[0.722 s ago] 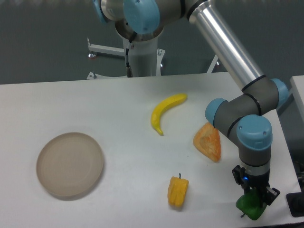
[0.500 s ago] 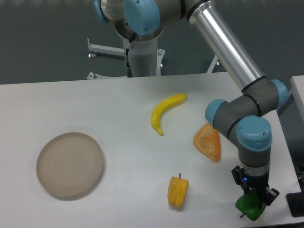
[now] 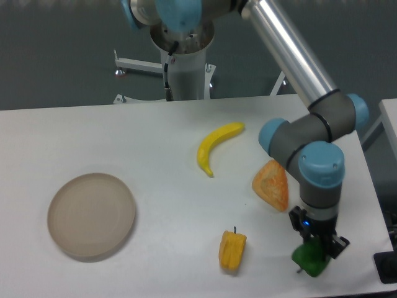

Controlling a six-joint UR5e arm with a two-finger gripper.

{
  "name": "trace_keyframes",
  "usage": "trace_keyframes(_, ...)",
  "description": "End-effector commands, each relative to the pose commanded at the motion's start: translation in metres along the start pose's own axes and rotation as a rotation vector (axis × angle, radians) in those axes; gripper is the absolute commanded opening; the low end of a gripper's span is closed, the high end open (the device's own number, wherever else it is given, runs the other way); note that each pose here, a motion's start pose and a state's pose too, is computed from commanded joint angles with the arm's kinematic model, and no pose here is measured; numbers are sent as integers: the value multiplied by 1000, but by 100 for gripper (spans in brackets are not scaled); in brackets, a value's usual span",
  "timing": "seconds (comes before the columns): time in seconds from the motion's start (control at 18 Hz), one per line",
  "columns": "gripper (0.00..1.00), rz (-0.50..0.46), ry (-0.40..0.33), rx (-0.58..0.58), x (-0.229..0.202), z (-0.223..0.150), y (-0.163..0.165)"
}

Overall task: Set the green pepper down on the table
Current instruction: 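Lift the held green pepper and carry it toward the banana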

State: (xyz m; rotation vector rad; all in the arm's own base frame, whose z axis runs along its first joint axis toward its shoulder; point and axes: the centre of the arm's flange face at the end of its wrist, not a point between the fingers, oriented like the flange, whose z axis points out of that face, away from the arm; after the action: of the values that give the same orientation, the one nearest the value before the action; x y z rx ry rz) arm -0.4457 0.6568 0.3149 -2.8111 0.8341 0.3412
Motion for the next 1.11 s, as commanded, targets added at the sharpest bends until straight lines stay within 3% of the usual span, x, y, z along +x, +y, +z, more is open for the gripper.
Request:
trace_keyframes(0.39,29,-111,91,30,99,-48,-12)
trace_keyframes(0.78,30,-279,190,24,184,-44,-50)
trace_keyframes(1.11,30,-366,269,15,243,-31,-78)
